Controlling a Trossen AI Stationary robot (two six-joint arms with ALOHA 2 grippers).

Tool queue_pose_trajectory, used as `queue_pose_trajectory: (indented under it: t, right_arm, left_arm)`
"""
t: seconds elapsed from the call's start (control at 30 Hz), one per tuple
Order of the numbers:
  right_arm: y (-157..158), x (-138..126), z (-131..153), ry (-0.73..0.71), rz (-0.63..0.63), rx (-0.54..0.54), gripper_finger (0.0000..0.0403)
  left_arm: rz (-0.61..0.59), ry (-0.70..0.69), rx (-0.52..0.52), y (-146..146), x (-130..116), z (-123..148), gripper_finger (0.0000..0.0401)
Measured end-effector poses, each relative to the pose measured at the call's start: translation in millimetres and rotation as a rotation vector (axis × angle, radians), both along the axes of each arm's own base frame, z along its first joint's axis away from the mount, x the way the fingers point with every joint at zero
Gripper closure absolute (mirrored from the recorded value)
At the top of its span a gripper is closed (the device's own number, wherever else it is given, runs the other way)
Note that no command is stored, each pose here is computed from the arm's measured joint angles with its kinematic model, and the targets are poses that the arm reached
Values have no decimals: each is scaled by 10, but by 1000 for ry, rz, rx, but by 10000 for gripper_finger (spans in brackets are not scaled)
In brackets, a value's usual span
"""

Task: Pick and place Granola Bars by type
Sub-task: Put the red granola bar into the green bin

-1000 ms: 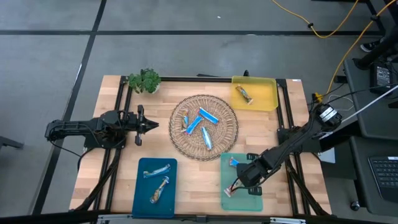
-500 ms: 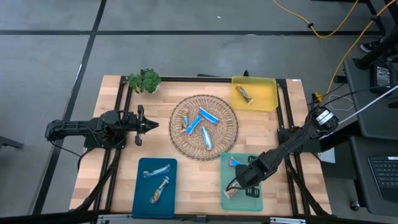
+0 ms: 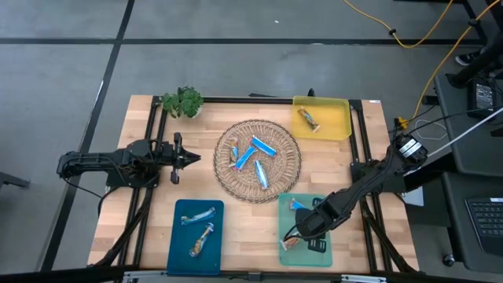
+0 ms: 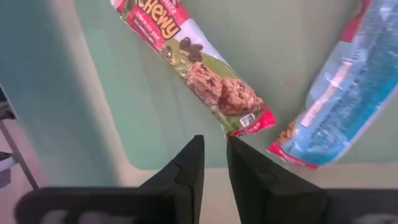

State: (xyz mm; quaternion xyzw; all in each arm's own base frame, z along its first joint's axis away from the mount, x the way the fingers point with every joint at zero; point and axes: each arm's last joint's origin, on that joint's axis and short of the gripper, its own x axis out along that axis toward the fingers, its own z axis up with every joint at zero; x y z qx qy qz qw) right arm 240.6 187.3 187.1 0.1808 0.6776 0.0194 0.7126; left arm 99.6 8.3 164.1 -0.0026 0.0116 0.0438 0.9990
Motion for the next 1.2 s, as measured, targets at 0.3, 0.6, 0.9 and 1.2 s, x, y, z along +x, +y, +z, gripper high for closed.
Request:
queue_pose_trajectory:
  t: [0.3, 0.6, 0.9, 1.2]
  right_arm:
    - [15, 48, 261, 1, -1, -56, 329]
    - [17, 77, 471, -7, -7, -97, 329]
    - [4, 161, 680, -84, -24, -133, 328]
    - [-208, 309, 1064, -148, -7, -214, 273]
  left_arm:
    - [0, 0, 0, 0, 0, 1, 373]
    - [0, 0, 0, 0, 0, 0, 375]
    - [0, 0, 0, 0, 0, 1, 376]
    - [0, 0, 0, 0, 0, 0, 373]
